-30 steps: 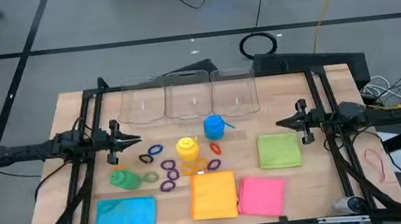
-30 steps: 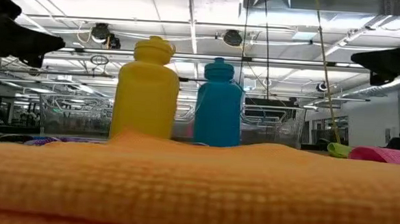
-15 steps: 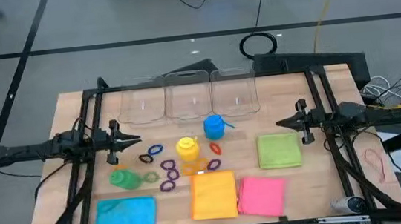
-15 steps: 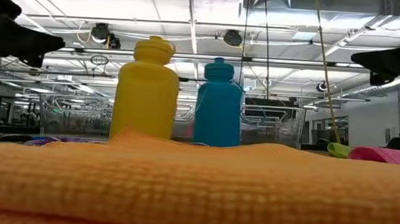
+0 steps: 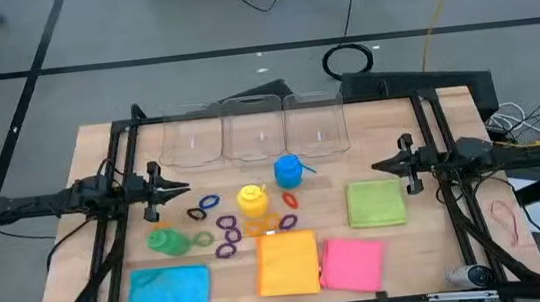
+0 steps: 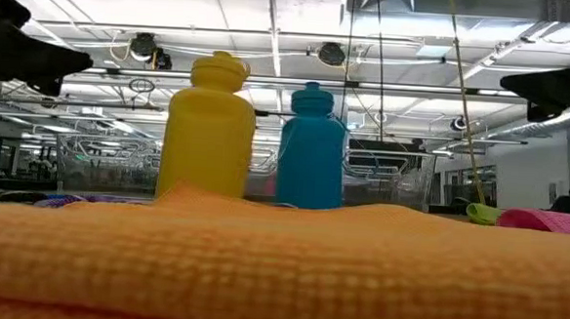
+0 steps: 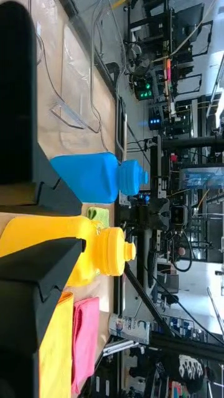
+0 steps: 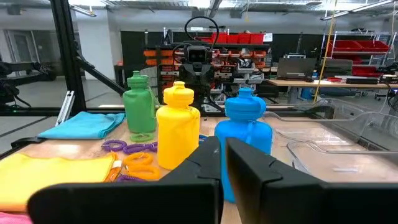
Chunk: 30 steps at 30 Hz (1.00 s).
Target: Pick & Place Sports Items
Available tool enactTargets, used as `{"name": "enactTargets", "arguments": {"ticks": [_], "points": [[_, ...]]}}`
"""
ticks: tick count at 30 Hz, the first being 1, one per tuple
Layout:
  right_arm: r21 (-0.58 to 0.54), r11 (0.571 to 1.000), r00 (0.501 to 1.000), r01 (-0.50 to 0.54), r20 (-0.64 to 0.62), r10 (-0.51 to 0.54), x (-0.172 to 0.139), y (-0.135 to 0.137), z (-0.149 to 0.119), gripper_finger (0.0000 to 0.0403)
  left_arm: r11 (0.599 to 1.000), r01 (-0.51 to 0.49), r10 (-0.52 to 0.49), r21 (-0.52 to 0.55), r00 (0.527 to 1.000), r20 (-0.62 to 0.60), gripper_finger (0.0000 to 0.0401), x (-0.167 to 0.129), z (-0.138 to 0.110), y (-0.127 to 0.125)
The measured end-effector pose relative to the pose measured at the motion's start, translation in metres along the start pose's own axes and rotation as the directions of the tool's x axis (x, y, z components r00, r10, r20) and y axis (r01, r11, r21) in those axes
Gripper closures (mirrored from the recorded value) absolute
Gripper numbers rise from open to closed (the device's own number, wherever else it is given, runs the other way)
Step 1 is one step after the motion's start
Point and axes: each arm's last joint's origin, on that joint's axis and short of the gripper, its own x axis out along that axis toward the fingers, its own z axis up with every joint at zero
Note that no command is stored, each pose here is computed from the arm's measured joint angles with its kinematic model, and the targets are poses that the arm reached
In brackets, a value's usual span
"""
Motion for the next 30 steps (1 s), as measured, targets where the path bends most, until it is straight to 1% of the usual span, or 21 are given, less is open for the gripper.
{"name": "enactTargets", "arguments": {"ticks": [9, 12, 14, 17, 18, 20, 24, 27, 29, 30], "points": [[0.0, 1.0, 1.0, 0.0, 0.0, 0.0, 0.0, 0.0, 0.0, 0.0403, 1.0, 0.001, 0.0, -0.007, 1.0, 0.014, 0.0338, 0.0, 0.001, 0.0], [0.0, 1.0, 1.0, 0.0, 0.0, 0.0, 0.0, 0.0, 0.0, 0.0403, 0.997, 0.007, -0.001, -0.074, 0.997, 0.071, 0.0338, 0.0, 0.007, 0.0], [0.0, 1.0, 1.0, 0.0, 0.0, 0.0, 0.0, 0.0, 0.0, 0.0403, 0.99, 0.021, -0.002, -0.136, 0.99, 0.138, 0.0338, -0.001, 0.013, 0.0], [0.0, 1.0, 1.0, 0.0, 0.0, 0.0, 0.0, 0.0, 0.0, 0.0403, 0.959, 0.066, -0.002, -0.275, 0.974, 0.226, 0.0338, -0.002, 0.022, 0.0], [0.0, 1.0, 1.0, 0.0, 0.0, 0.0, 0.0, 0.0, 0.0, 0.0403, 0.95, 0.078, -0.002, -0.303, 0.97, 0.242, 0.0338, -0.003, 0.023, 0.0], [0.0, 1.0, 1.0, 0.0, 0.0, 0.0, 0.0, 0.0, 0.0, 0.0403, 0.943, 0.1, -0.013, -0.317, 0.964, 0.265, 0.0338, -0.003, 0.026, 0.0], [0.0, 1.0, 1.0, 0.0, 0.0, 0.0, 0.0, 0.0, 0.0, 0.0403, 0.933, 0.185, -0.094, -0.308, 0.953, 0.288, 0.0338, -0.004, 0.028, -0.003], [0.0, 1.0, 1.0, 0.0, 0.0, 0.0, 0.0, 0.0, 0.0, 0.0403, 0.918, 0.248, -0.137, -0.311, 0.931, 0.337, 0.0338, -0.007, 0.044, -0.004], [0.0, 1.0, 1.0, 0.0, 0.0, 0.0, 0.0, 0.0, 0.0, 0.0403, 0.917, 0.271, -0.176, -0.292, 0.934, 0.312, 0.0335, -0.01, 0.065, -0.005], [0.0, 1.0, 1.0, 0.0, 0.0, 0.0, 0.0, 0.0, 0.0, 0.0403, 0.921, 0.267, -0.188, -0.283, 0.942, 0.277, 0.0329, -0.01, 0.078, -0.006]]}}
